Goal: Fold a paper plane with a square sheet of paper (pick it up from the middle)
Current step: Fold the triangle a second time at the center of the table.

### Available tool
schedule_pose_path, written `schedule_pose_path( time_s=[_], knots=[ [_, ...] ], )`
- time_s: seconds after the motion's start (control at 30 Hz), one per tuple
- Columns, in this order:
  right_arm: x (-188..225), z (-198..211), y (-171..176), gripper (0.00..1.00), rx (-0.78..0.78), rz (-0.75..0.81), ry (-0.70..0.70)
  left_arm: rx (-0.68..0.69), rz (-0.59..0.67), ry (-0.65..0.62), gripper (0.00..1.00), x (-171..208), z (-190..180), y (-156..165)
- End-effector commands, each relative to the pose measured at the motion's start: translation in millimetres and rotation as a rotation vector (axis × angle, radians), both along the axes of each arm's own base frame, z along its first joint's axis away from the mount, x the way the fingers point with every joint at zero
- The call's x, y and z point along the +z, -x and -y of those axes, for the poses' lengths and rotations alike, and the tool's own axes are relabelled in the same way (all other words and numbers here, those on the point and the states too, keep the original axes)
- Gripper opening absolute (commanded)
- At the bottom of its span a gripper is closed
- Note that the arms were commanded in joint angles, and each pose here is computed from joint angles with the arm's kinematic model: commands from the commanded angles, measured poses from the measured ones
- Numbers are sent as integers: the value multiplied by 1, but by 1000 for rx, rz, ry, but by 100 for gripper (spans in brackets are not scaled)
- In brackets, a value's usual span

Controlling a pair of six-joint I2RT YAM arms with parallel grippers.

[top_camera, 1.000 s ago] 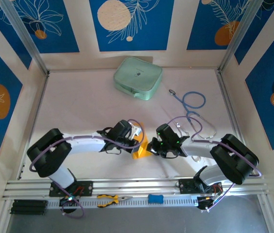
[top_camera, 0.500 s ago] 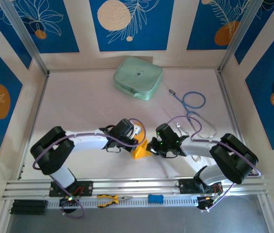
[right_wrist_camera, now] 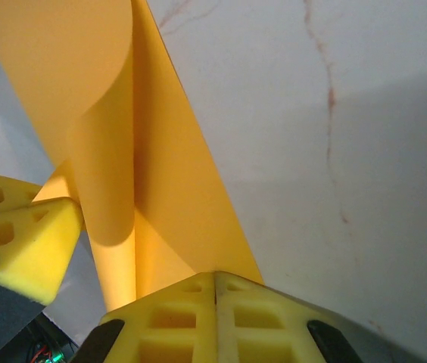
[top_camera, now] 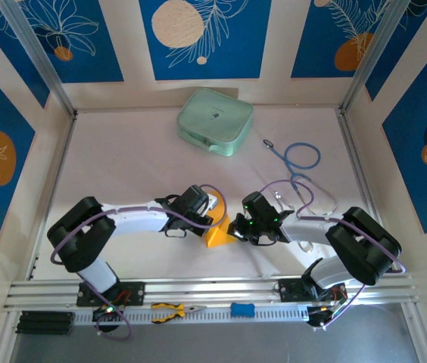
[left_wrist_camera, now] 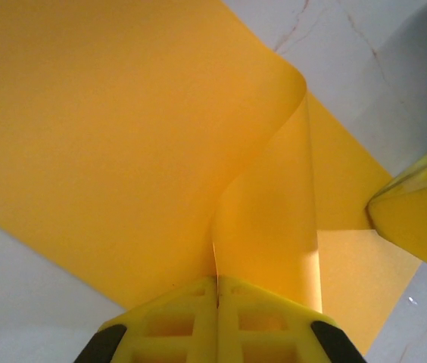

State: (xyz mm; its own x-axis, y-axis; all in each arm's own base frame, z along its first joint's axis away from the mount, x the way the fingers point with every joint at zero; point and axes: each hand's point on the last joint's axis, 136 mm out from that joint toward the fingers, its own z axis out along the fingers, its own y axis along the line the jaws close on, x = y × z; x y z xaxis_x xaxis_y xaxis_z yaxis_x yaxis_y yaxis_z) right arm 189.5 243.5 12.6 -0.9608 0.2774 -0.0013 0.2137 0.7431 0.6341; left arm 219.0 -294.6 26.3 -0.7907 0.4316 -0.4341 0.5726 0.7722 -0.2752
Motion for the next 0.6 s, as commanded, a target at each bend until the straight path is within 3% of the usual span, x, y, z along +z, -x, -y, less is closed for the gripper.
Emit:
schedule_pose_path(
  time_s=[0.0, 0.57],
  knots=[
    [-23, 19, 16, 2, -4, -80, 110, 17, 22, -24, 2, 5, -3, -9],
    [-24, 18, 18, 2, 8, -82, 114, 17, 30, -55, 2, 3, -6, -12]
  ],
)
